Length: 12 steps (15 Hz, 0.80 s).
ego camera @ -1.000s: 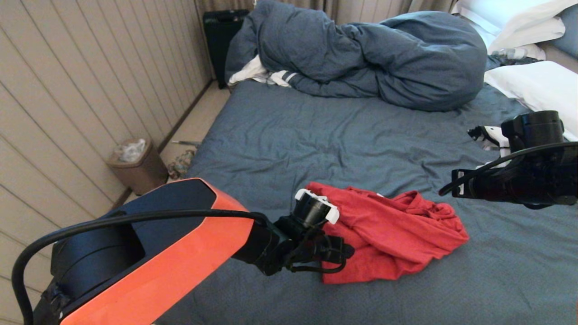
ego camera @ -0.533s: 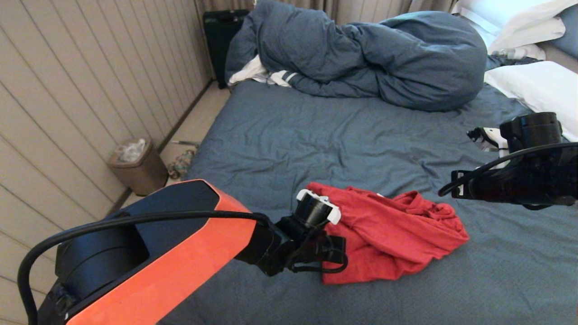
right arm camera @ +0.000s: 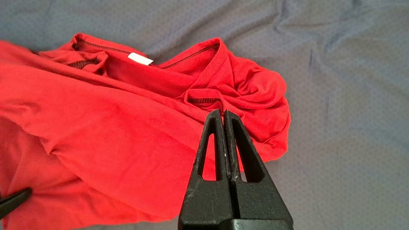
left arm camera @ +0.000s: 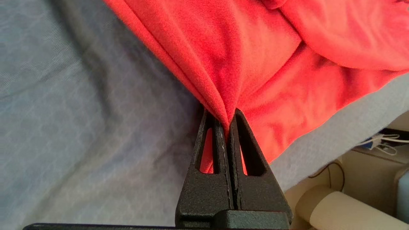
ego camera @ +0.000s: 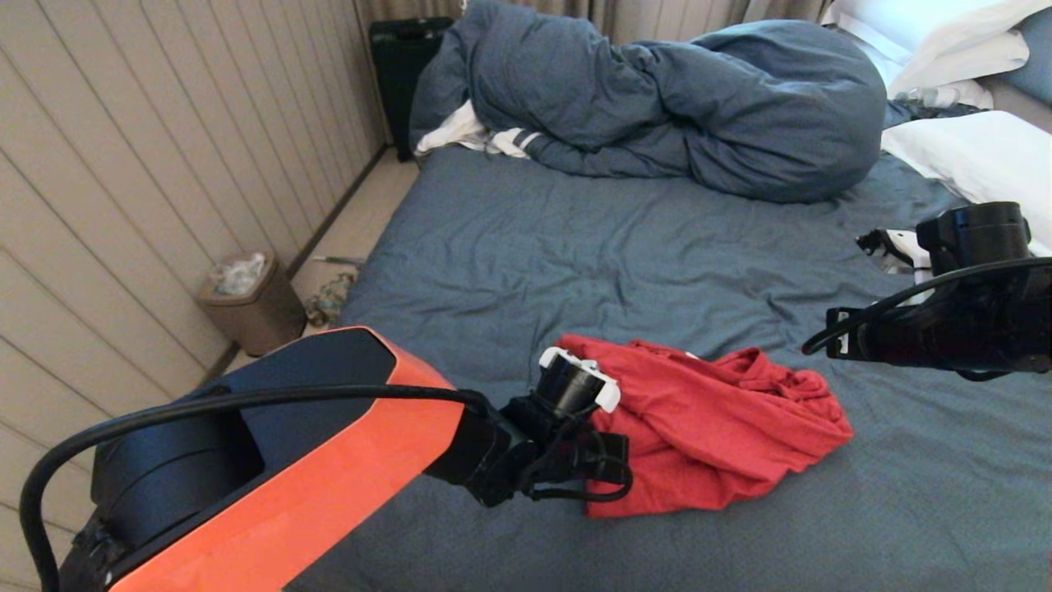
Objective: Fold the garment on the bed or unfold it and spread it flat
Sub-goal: Unford the red T-shirt
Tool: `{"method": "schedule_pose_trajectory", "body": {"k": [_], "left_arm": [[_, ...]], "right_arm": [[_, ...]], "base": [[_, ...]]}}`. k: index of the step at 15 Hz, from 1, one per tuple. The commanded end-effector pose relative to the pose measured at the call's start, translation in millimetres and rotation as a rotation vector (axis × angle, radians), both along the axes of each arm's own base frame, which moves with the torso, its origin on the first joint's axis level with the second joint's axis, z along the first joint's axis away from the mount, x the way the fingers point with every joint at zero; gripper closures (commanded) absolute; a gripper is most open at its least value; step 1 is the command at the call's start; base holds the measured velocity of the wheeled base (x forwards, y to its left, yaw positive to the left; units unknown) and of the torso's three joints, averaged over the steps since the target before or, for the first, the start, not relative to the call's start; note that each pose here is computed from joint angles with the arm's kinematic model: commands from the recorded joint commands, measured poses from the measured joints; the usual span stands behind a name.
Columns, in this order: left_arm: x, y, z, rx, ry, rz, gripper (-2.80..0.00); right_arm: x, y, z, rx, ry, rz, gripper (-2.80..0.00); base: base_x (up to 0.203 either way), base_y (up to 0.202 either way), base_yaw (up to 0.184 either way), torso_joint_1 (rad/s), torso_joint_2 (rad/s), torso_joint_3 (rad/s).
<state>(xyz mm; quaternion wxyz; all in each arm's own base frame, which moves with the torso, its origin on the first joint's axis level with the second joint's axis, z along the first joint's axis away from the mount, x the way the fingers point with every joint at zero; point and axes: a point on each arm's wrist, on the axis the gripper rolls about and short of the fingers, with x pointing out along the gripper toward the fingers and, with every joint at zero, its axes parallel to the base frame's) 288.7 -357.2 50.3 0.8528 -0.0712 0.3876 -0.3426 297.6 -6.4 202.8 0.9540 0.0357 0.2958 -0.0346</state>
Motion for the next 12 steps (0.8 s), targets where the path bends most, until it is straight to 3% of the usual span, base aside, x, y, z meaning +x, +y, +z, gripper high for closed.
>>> {"method": "schedule_pose_trajectory", "body": {"k": [1,12], "left_arm": [[-3,6,10,-0.009,-0.004,0.005,0.0],[-3,44,20,0.02,0.015,0.05,0.0]], "right_arm": [[0,1,0,0.0,-0.002,0.004,0.0],[1,4,-1,0.001,0.003,0.011,0.0]], "base": [[0.0,0.0,0.0,0.0,0.0,0.0],[0.0,0.0,0.0,0.0,0.0,0.0]]}}
